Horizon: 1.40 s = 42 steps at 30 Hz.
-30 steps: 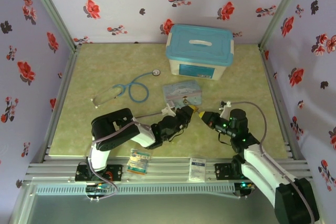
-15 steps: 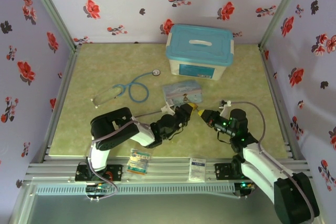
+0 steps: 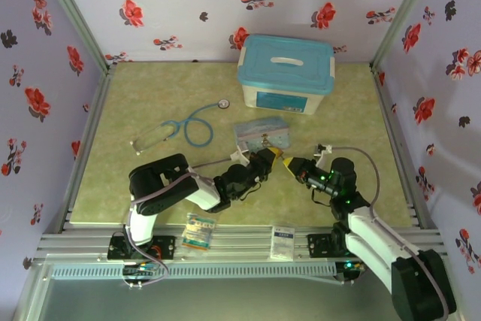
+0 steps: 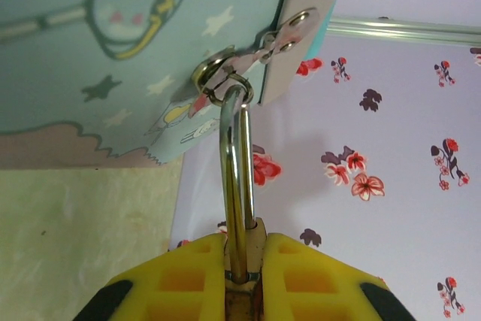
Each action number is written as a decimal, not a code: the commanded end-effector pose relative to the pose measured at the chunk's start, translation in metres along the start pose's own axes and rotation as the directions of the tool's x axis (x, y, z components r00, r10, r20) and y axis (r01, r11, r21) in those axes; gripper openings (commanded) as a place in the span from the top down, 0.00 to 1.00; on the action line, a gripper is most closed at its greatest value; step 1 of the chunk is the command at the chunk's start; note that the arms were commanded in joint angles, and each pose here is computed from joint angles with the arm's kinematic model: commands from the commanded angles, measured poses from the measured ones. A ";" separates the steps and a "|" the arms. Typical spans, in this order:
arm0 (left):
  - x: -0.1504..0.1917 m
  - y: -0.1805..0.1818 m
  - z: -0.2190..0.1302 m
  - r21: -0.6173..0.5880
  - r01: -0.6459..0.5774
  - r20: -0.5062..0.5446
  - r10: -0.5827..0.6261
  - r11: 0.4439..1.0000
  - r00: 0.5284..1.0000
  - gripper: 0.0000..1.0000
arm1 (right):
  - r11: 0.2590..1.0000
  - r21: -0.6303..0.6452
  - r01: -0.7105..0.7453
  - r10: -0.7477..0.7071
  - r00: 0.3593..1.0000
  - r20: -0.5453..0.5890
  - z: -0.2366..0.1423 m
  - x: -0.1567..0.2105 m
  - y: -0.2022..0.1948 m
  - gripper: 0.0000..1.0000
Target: Unlock a padlock with a key
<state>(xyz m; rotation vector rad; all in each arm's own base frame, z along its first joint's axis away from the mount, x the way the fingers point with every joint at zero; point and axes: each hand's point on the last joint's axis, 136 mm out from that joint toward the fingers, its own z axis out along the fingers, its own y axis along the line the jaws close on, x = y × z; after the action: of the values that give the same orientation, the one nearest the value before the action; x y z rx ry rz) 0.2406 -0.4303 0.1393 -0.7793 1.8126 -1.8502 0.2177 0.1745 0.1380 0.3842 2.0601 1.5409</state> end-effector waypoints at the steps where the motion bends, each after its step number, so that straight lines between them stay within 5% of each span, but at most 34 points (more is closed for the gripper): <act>1: 0.034 -0.003 -0.005 0.002 -0.026 -0.165 0.026 1.000 0.986 1.00 | 0.988 -0.117 0.100 -0.103 0.994 -0.021 -0.004 0.004 0.031 1.00; 25: 0.053 -0.018 -0.004 0.040 -0.043 -0.230 0.052 0.998 0.972 1.00 | 0.996 -0.093 0.006 -0.010 0.999 -0.040 -0.006 -0.024 0.013 1.00; 33: 0.017 -0.002 -0.011 -0.005 -0.062 -0.118 0.061 0.998 0.991 1.00 | 1.000 -0.021 0.014 -0.015 0.999 -0.047 -0.014 -0.014 0.003 1.00; 42: 0.014 -0.008 -0.002 0.011 -0.050 -0.120 0.051 0.999 0.991 1.00 | 0.999 -0.038 -0.022 0.021 0.999 -0.035 -0.013 -0.014 -0.003 1.00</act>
<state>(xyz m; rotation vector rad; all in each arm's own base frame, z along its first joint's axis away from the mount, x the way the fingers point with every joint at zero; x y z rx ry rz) 0.2258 -0.4352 0.1310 -0.6643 1.9245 -1.8617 0.2104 0.1602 0.1254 0.3971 2.1457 1.6258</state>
